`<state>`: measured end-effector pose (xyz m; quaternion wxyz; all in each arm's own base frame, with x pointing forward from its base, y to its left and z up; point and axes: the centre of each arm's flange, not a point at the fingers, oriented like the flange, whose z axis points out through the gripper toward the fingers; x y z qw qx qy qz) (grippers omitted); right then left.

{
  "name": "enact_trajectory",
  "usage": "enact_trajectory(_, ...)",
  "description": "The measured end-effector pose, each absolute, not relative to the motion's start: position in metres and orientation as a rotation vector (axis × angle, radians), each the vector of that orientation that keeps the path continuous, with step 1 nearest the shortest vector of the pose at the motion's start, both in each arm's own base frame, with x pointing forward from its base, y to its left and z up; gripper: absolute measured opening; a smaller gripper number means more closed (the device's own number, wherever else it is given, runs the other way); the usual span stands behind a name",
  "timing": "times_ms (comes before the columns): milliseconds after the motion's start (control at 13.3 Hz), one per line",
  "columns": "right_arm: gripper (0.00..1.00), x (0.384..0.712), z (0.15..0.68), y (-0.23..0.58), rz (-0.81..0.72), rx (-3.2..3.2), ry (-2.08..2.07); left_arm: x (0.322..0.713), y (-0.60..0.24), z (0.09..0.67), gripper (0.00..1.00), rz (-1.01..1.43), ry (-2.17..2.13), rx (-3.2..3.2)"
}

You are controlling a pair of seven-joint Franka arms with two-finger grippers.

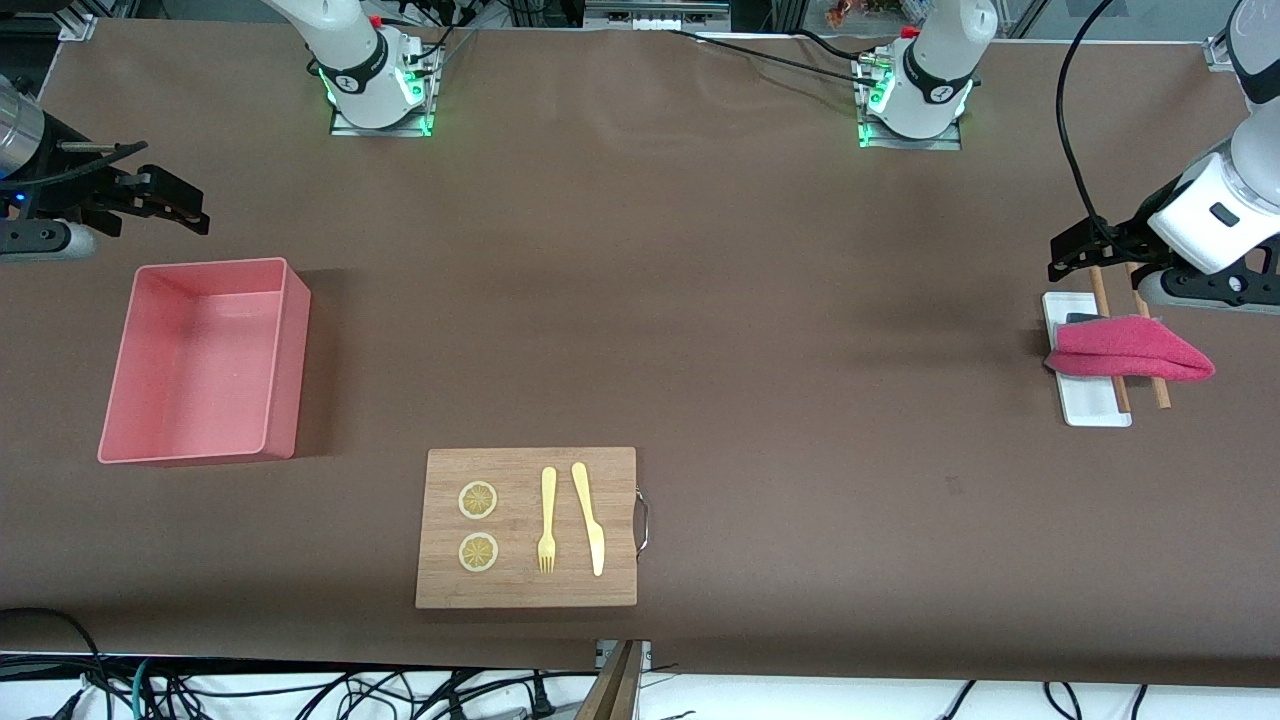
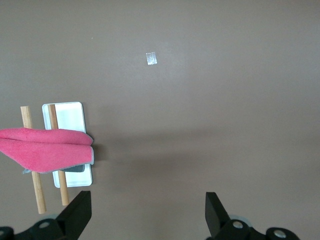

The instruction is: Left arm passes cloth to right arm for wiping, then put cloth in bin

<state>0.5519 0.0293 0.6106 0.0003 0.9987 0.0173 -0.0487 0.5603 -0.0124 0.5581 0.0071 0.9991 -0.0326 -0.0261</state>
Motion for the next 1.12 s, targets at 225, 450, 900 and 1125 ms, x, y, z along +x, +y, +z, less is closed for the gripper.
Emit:
enact_trajectory(225, 1.0, 0.5519, 0.6107, 0.0293, -0.153, 3.137, 0.055, 0.5601, -0.0145, 0.5583, 1.0, -0.089, -0.123, 3.154)
enact_trajectory(450, 1.0, 0.5519, 0.6106, 0.0293, -0.153, 3.137, 0.055, 0.5601, -0.0143, 0.5593, 1.0, -0.088, -0.125, 3.158)
enact_trajectory(900, 1.0, 0.5519, 0.6107, 0.0293, -0.153, 3.137, 0.055, 0.5598, -0.0161, 0.5597, 1.0, -0.091, -0.13, 3.157)
enact_trajectory(1125, 1.0, 0.5521, 0.6108, 0.0293, -0.15, 3.137, 0.055, 0.5597, -0.0162, 0.5594, 1.0, -0.094, -0.13, 3.157)
